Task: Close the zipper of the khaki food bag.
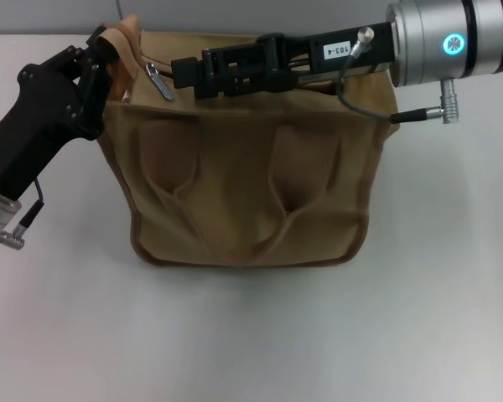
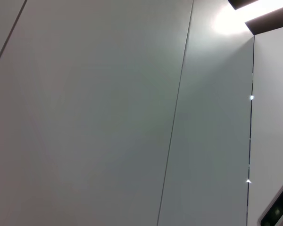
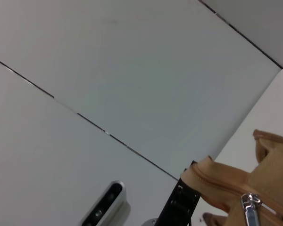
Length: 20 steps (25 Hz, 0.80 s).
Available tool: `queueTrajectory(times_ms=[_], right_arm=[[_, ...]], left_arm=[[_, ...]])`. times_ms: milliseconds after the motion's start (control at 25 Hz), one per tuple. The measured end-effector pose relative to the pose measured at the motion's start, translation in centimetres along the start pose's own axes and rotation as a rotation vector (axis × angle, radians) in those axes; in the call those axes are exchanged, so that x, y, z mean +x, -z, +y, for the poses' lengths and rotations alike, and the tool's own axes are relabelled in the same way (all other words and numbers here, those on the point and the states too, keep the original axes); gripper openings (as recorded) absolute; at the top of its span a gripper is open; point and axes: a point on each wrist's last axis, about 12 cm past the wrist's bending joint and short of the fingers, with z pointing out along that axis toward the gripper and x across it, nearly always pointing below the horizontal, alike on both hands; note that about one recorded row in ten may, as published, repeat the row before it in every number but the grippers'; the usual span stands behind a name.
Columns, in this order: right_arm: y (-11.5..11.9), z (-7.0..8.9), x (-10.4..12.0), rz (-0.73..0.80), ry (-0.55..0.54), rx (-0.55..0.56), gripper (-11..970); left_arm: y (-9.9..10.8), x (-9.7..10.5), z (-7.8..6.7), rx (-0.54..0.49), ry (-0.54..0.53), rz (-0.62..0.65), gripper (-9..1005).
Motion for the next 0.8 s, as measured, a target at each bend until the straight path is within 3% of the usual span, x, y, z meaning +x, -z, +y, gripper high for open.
queueTrajectory(times_ms=[800], right_arm=[[-0.5,-0.5,0.1,-0.064,0.123,0.011,624]], left_arm=[[-1.3,-0.2,0.1,0.038,0.002,-0.015,26]])
